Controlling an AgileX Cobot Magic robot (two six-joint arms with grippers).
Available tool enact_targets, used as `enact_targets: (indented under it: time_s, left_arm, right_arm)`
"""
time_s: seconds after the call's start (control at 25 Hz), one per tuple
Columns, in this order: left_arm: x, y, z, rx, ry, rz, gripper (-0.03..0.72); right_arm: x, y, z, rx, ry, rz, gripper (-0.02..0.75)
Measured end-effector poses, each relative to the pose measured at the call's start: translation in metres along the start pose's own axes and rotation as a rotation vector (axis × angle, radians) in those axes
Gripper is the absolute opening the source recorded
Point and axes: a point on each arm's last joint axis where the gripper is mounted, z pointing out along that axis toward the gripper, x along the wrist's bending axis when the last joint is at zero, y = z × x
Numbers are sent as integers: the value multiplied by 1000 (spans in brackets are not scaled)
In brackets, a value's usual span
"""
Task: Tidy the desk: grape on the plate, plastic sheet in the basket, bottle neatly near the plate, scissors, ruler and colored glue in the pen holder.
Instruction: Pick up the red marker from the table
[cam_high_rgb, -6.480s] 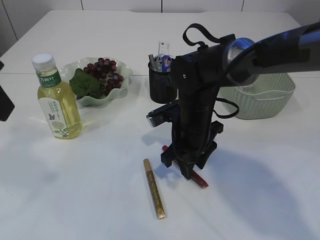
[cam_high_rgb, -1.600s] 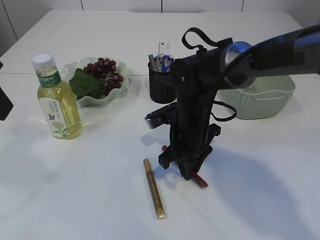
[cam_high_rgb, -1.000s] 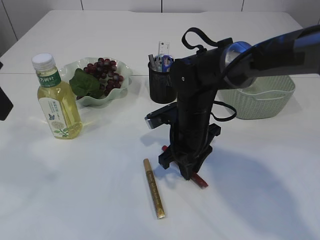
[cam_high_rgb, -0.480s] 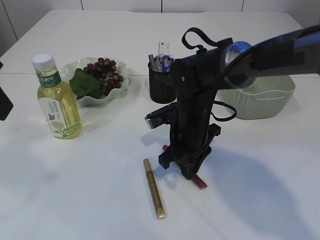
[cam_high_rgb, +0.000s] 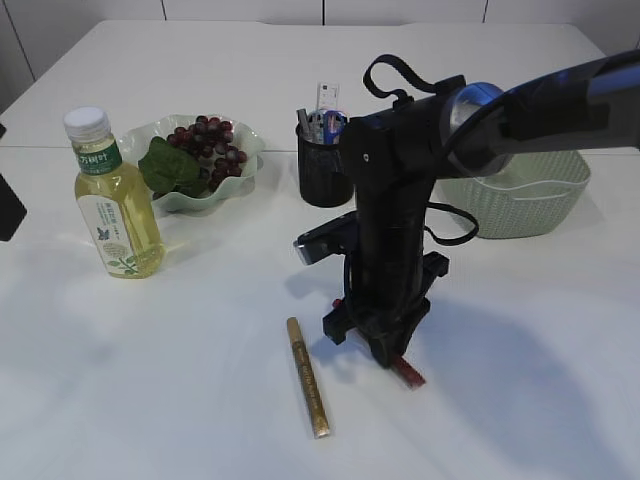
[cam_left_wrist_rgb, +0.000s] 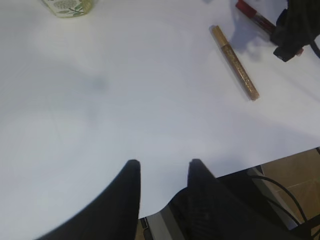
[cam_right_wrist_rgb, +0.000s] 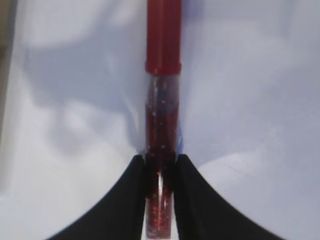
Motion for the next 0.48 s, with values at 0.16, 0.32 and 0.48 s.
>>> enact_targets:
  time_s: [0.16,0.32,0.48]
  left_arm:
    - [0,0,0,0,0,0,239]
    - [0,0,0,0,0,0,239]
    - [0,0,0,0,0,0,239]
  right_arm:
    - [0,-3,0,36,5,0,164]
    - [0,-4,0,39,5,8,164]
    - [0,-4,0,39,5,38,164]
